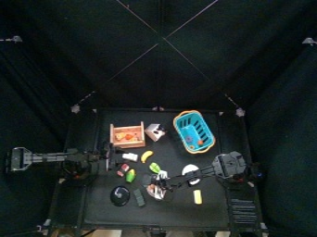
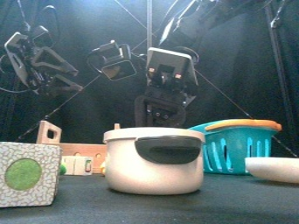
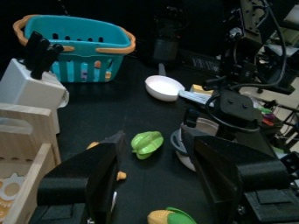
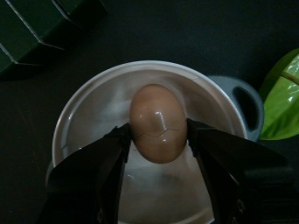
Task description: Grab egg
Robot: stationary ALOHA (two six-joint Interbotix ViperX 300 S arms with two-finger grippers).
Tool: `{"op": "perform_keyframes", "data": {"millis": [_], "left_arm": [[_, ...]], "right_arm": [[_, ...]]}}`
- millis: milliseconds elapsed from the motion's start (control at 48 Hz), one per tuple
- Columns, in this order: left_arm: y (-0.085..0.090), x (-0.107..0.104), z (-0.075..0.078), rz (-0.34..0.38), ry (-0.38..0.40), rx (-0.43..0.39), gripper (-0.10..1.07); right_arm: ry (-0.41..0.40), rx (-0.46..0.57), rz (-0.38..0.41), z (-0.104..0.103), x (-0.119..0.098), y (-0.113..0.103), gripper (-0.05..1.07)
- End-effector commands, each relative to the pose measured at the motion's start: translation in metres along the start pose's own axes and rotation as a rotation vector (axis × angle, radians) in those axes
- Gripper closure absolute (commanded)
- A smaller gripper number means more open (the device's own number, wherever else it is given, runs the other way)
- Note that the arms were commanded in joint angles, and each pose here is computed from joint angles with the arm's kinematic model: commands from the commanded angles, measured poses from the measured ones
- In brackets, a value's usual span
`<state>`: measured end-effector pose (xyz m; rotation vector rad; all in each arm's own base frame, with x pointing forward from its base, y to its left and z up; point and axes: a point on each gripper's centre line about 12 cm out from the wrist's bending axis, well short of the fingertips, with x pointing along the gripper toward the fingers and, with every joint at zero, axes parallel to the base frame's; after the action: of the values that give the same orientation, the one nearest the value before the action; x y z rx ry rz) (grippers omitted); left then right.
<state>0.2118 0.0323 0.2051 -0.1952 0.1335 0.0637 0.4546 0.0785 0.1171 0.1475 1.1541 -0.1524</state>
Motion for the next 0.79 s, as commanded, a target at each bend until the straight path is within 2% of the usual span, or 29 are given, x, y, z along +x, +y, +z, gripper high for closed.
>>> {"op": "perform_keyframes", "data": {"millis": [0, 500, 771], "left_arm": [[0.0002, 0.0019, 0.0045, 0.0, -0.012, 0.003, 0.08], [0.0008, 0.0016, 0.003, 0.006, -0.002, 0.001, 0.08], [0.0008, 0.0016, 0.003, 0.006, -0.002, 0.001, 0.08]], "right_arm": [[-0.03, 0.003, 0.006, 0.0085, -0.0094, -0.0014, 0.18], [-0.031, 0.002, 0.004, 0.0089, -0.0096, -0.0015, 0.19], [-0.019, -0.003, -0.01, 0.0084, -0.0112, -0.0022, 0.36]]}}
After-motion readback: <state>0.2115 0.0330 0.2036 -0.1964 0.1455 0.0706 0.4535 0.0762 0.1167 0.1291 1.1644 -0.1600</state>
